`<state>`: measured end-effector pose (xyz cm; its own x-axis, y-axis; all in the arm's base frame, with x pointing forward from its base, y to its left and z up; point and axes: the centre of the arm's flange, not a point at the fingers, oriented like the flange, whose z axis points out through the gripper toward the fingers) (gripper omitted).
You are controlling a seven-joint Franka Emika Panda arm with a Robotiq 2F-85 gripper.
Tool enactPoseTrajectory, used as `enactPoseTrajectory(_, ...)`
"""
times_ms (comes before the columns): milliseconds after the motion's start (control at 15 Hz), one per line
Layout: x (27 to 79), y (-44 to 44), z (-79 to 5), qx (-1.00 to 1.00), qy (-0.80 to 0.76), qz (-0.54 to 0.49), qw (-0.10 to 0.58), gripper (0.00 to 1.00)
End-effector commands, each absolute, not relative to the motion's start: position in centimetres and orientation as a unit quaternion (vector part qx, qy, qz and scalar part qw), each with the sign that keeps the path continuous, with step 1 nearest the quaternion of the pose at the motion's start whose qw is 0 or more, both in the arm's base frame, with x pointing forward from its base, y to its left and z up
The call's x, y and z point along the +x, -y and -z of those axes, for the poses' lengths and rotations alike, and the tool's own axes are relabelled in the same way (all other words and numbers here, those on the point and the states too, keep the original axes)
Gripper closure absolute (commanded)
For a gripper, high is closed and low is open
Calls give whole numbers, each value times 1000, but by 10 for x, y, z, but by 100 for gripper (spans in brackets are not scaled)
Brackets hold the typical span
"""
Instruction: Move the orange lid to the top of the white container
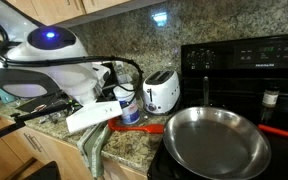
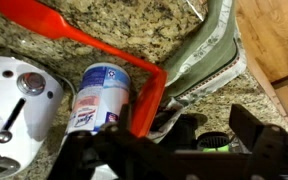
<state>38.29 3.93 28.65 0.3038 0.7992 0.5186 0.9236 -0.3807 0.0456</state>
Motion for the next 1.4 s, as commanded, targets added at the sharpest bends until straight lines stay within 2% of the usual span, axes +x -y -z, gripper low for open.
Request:
enactPoseTrajectory(0, 380, -68, -258, -774, 550, 286, 129, 0)
enactPoseTrajectory(267, 382, -87, -253, -771, 511, 344, 162, 0)
enactPoseTrajectory(533, 399, -82, -241, -776, 474, 387, 151, 0)
enactPoseTrajectory(600, 403, -80, -240, -784, 465, 386, 144, 0)
enactPoseTrajectory(667, 383, -73, -269, -779, 472, 382, 154, 0)
enactPoseTrajectory(1333, 394, -74, -236, -792, 477, 355, 141, 0)
